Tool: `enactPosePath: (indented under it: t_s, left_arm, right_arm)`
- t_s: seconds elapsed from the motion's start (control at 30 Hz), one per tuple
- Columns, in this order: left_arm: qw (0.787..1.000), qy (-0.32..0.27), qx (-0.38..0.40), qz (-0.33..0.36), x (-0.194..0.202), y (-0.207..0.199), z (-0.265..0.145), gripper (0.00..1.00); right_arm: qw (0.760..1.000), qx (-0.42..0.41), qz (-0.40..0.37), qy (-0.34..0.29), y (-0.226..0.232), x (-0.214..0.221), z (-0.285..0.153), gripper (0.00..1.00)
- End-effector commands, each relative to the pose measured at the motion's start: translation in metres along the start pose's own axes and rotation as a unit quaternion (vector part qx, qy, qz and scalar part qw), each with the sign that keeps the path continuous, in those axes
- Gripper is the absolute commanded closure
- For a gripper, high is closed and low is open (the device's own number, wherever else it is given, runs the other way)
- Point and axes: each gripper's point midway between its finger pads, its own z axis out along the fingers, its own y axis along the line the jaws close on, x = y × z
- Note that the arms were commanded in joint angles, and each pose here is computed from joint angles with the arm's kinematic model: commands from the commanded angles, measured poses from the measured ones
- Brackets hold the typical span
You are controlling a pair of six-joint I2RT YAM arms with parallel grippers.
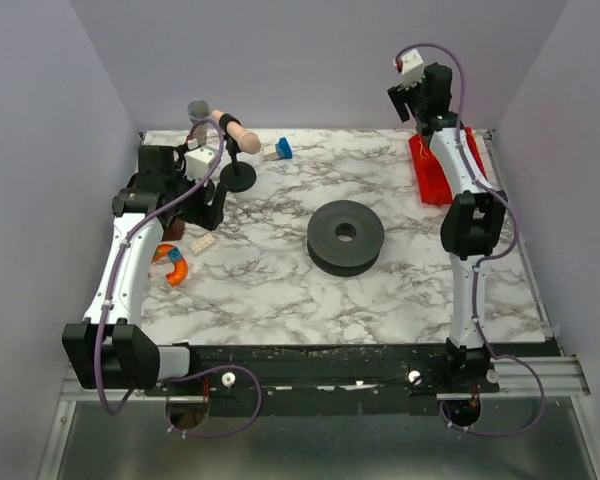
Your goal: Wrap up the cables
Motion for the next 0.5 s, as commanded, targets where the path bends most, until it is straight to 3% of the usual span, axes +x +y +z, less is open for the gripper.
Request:
enactPosePath:
  t_s: [0.0, 0.33, 0.47]
  left_arm:
    - [0.998, 0.056, 0.018, -0.021, 0.018, -0.006, 0.000, 0.01]
    - [0.997, 0.070, 0.001, -0.039, 0.012, 0.007, 0.013, 0.01]
    - [0.996, 0.080, 0.001, -0.045, 0.014, 0.009, 0.018, 0.01]
  right_arm:
    - [0.996, 0.042, -0.078, -0.019, -0.011, 0.018, 0.037, 0.07]
    - [0.988, 0.029, -0.148, 0.025, 0.015, 0.099, 0.077, 0.12]
    - [0.983, 0.031, -0.181, 0.009, 0.022, 0.113, 0.090, 0.14]
